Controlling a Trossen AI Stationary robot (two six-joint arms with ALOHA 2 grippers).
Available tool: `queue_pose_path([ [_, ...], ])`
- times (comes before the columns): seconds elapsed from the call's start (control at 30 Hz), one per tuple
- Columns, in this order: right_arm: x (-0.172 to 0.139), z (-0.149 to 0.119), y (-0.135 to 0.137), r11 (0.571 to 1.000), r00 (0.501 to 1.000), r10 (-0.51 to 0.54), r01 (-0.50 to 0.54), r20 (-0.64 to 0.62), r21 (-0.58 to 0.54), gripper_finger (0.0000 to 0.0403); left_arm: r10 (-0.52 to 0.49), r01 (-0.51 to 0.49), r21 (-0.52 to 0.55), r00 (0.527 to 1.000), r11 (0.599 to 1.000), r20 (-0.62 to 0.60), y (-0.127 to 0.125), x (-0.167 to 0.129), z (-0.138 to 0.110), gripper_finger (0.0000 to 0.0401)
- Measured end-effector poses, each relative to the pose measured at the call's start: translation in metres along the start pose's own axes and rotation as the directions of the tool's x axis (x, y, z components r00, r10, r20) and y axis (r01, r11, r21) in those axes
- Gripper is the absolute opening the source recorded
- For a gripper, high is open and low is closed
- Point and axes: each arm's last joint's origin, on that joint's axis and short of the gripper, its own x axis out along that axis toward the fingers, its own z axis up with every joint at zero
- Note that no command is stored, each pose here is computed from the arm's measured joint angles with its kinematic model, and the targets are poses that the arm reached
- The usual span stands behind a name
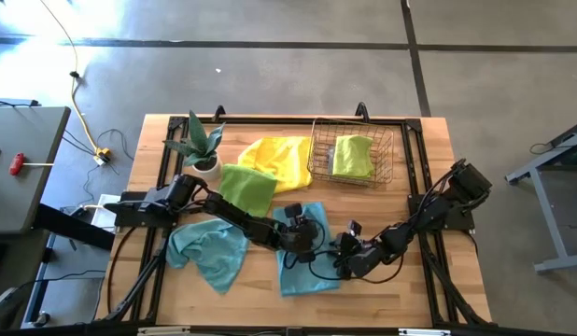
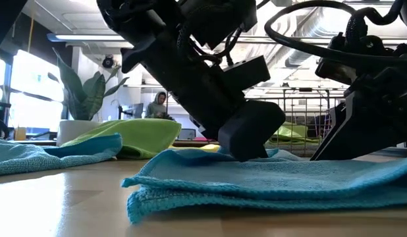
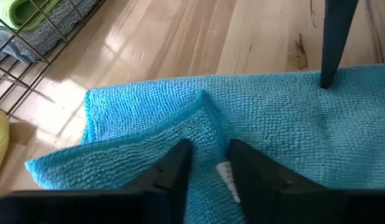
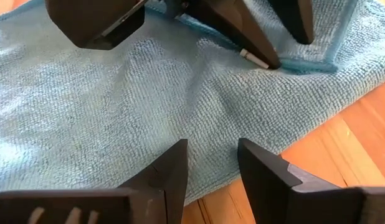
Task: Fold microfiber towels
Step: Fold the right blue microfiber towel
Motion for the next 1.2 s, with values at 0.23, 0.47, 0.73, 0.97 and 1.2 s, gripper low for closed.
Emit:
queue_pose_path([
  [0.23, 0.0, 0.0, 0.0, 1.0, 1.0, 0.0, 0.0, -0.001, 0.0, 0.0133, -0.003, 0.003, -0.024, 1.0, 1.0, 0.001, 0.0, 0.0, 0.0, 0.0006],
  [0.47, 0.0, 0.0, 0.0, 1.0, 1.0, 0.001, -0.001, 0.003, 0.001, 0.0133, -0.004, 0.004, -0.034, 1.0, 0.999, 0.012, 0.004, -0.009, 0.009, 0.001],
  [0.73, 0.0, 0.001, 0.001, 1.0, 1.0, 0.002, -0.002, 0.017, 0.009, 0.0133, 0.076, -0.076, 0.003, 0.993, 0.997, -0.086, 0.015, -0.022, 0.007, 0.0004],
  [0.97, 0.001, 0.001, 0.001, 1.0, 1.0, -0.007, 0.007, 0.03, 0.003, 0.0133, 0.151, -0.153, 0.008, 0.963, 0.988, -0.221, 0.025, -0.031, -0.005, 0.0002],
  [1.2, 0.003, 0.005, 0.001, 0.999, 0.996, -0.024, 0.027, 0.082, -0.041, 0.0133, 0.109, -0.112, -0.01, 0.978, 0.994, -0.18, 0.021, -0.03, 0.0, 0.0003],
])
